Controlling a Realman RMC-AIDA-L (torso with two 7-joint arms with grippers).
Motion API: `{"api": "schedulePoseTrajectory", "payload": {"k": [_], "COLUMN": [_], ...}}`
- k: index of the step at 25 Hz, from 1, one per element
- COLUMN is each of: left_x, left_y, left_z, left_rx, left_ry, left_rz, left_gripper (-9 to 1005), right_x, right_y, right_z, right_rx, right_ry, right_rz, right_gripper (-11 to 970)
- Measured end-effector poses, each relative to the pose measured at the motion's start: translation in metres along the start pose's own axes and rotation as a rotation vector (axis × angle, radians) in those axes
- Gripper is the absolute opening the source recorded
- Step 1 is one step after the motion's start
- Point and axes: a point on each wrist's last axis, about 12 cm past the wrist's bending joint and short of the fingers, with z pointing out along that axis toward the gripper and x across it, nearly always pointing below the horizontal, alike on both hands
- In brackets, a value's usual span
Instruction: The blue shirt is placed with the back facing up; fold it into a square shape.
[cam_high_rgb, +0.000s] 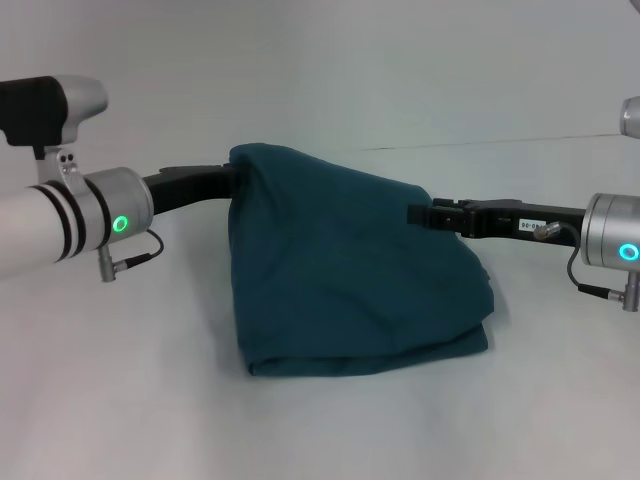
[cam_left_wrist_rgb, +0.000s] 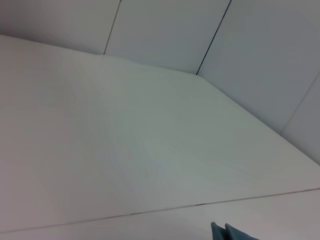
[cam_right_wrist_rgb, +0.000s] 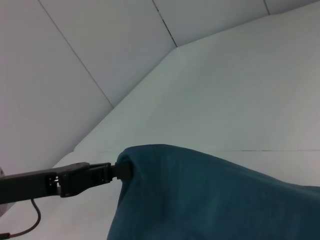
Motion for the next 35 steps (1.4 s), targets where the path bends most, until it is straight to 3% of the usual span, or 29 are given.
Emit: {"api": "schedulePoseTrajectory", "payload": {"k": [12,23,30,33,35], "left_x": [0.000,0.001,-0.001,-0.003,-0.001], "left_y": [-0.006,-0.001,0.008,0.010,0.009], "left_z": [0.004,0.001,-0.014,-0.028,-0.039], "left_rx": [0.011,-0.004,0.010,0.041,0.081], "left_ry": [0.006,0.003,-0.028,-0.061,-0.084], "left_rz": [0.025,0.019,-0.005,0.006,0.003], "left_gripper": [69,76,81,302,396], "right_x": [0.001,0.002,0.002,0.002,0.002], "right_y": [0.001,0.003,0.003,0.002,0.000], "right_z": [0.001,0.003,0.003,0.002,0.000], "right_rx": [-0.003,-0.009,-0.008,-0.005,-0.001], "right_ry": [-0.001,-0.001,-0.003,-0.009,-0.013], "right_rz": [0.001,-0.007,-0.006,-0.004,-0.002], "right_gripper": [599,599,599,599,599]}}
